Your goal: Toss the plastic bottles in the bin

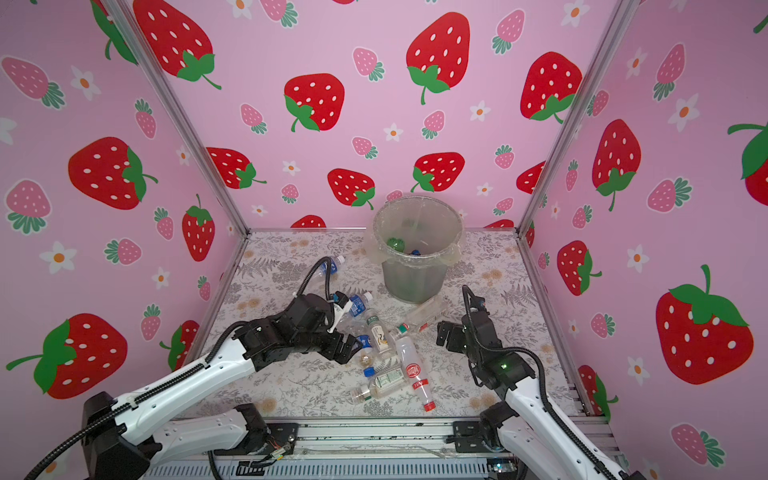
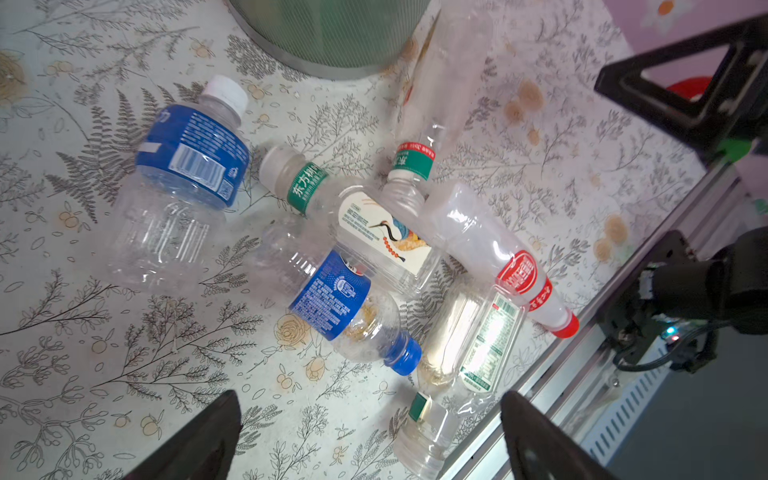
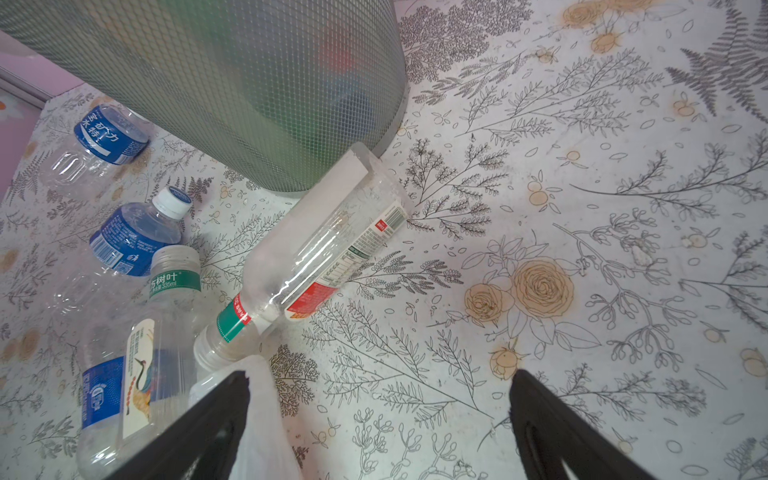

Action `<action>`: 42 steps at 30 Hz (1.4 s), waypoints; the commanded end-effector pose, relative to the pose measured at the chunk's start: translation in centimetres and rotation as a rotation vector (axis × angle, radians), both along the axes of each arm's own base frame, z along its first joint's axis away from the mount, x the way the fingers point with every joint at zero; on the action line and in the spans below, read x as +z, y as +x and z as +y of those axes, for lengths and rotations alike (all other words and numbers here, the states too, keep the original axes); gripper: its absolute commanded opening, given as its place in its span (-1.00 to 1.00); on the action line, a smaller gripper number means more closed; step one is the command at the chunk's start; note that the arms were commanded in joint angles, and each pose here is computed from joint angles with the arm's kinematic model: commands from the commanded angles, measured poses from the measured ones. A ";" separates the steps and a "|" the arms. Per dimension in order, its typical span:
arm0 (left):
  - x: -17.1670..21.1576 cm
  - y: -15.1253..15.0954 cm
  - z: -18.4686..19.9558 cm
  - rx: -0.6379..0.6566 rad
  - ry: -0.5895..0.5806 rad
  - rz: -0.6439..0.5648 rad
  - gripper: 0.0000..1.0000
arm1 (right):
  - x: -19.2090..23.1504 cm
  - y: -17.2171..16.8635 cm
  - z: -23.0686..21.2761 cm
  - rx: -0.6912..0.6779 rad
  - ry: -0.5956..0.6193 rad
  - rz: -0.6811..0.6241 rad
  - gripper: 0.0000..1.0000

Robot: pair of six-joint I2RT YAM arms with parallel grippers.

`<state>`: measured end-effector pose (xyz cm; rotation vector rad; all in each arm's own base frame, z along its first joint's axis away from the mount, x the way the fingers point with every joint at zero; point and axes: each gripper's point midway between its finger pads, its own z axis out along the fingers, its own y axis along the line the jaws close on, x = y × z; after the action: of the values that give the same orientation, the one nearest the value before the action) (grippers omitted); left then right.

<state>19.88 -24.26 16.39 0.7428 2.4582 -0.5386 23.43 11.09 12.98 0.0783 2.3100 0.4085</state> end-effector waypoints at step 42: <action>-7.2 -3.6 -8.5 -0.222 0.413 -0.158 0.97 | 0.5 -0.8 0.1 0.019 0.137 -0.029 0.99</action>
<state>15.99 -32.77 8.56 1.2036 2.3808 -0.0643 22.71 11.26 13.34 0.1027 2.2647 0.5580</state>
